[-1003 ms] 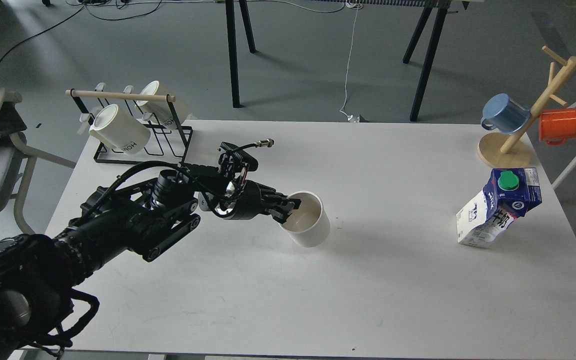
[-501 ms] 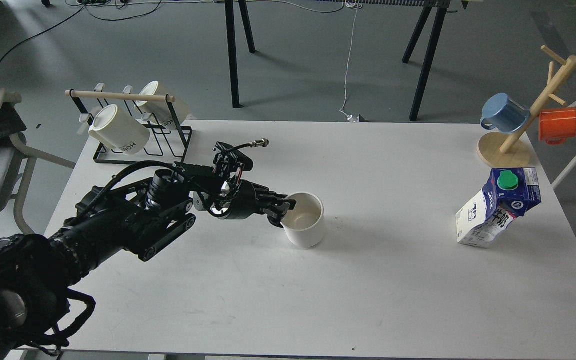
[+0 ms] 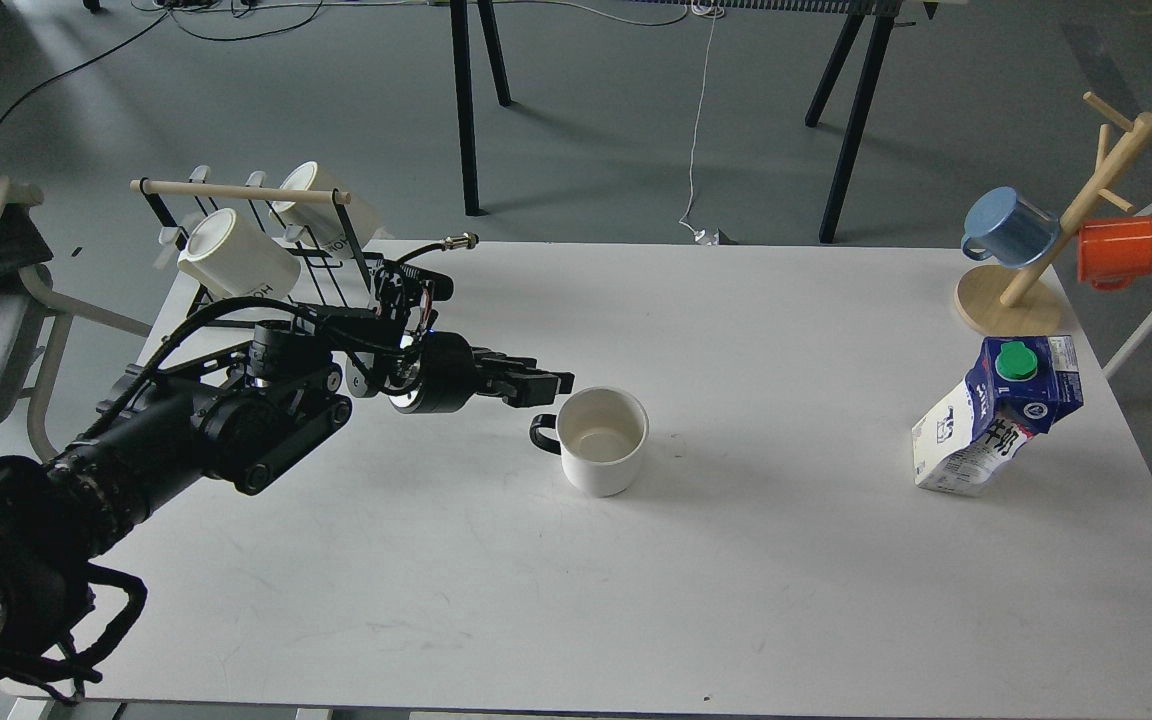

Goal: Place cup and milk with both arms

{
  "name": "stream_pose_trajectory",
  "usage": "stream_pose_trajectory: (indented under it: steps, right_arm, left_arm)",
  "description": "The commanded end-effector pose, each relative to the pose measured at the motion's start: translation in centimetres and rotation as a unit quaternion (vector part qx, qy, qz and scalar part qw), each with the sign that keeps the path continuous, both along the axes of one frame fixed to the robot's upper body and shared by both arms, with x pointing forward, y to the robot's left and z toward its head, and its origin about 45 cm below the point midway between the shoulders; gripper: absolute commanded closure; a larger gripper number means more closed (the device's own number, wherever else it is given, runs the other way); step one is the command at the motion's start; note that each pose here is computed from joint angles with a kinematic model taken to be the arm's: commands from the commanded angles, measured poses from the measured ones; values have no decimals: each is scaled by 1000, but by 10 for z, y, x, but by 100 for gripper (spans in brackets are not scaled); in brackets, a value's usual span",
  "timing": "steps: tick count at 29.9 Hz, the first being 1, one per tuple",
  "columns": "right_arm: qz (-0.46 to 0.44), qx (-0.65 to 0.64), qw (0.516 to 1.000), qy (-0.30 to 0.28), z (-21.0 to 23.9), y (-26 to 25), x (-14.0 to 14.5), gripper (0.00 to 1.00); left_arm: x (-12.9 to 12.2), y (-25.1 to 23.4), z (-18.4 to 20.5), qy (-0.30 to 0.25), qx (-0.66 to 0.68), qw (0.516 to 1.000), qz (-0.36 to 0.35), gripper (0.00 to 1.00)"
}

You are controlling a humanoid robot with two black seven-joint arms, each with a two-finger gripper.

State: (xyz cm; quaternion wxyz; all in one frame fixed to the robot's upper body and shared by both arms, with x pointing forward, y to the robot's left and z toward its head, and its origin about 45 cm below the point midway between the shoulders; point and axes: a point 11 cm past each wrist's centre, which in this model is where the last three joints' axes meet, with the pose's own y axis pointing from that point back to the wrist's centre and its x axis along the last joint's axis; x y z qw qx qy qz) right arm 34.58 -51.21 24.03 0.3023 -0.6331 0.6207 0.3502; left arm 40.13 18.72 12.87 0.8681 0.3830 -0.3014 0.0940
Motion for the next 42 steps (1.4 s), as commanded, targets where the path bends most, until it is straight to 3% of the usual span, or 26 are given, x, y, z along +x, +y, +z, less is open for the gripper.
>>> stream_pose_trajectory:
  steps: [1, 8, 15, 20, 31, 36, 42]
  right_arm:
    - [2, 0, 1000, -3, 3, 1, 2, 7]
    - [11, 5, 1000, -12, 9, 8, 3, 6]
    - [0, 68, 997, -41, 42, 3, -8, 6]
    - [-33, 157, 987, 9, 7, 1, -47, 5]
    - [-72, 199, 968, 137, -73, 9, -135, 5]
    - [-67, 219, 961, 154, -99, 27, -146, 4]
    - [-29, 227, 961, 152, -121, 65, -137, 4]
  left_arm:
    - [14, 18, 31, 35, -101, 992, 70, 18]
    - [41, 105, 93, 39, -295, 924, 240, 16]
    - [36, 198, 119, 38, -447, 810, 377, 11]
    - [29, 213, 114, 42, -463, 790, 399, 5]
    - [17, 217, 91, 60, -455, 786, 415, 1]
    - [16, 213, 87, 66, -453, 787, 413, 1]
    - [14, 211, 83, 69, -450, 788, 414, 1]
